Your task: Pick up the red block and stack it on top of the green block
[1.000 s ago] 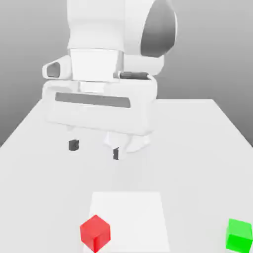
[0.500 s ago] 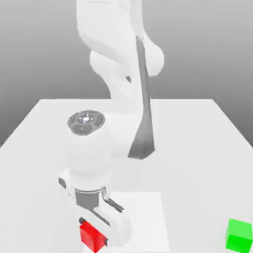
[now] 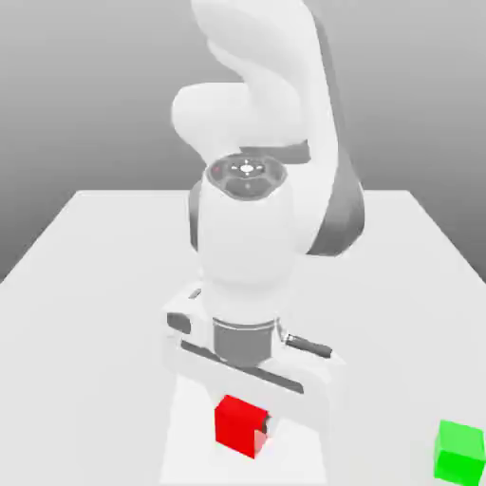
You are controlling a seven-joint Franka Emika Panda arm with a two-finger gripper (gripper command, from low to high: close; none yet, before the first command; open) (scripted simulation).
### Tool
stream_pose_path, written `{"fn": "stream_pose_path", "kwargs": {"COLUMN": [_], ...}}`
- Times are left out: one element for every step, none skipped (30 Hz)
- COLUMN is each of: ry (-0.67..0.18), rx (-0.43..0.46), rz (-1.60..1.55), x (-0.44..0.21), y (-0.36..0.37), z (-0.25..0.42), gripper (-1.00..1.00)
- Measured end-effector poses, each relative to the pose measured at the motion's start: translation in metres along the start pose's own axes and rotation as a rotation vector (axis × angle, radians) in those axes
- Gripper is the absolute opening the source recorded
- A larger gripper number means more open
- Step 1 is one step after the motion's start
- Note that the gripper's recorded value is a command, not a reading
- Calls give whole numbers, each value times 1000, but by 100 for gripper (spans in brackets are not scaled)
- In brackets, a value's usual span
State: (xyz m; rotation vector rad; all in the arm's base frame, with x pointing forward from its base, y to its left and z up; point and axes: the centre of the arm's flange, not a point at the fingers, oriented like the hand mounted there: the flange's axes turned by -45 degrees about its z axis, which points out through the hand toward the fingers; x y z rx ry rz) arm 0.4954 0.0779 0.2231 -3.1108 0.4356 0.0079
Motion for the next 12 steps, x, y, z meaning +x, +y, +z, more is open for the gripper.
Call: {"fn": "stream_pose_path", "kwargs": {"ry": [0,1,1,2,3,4,5,5,5,5,5,5], "rx": [0,0,0,1,1,0,0,0,0,0,0,0], "rz": [-73,-146,-219,-292,-365,-438,-498,-528,-543,-543,-543,-543], "x": [-8,-17,-27,-38,-49,-60,-69,-75,-78,-78,-78,-78], "y": [-24,-47,-70,-93,-116,-139,-157,-166,-171,-171,-171,-171], "z": [-3,-6,-9,-10,-8,0,14,30,38,38,38,38], "gripper": [-100,-100,-100,-100,-100,-100,-100,-100,100,100,100,100]}}
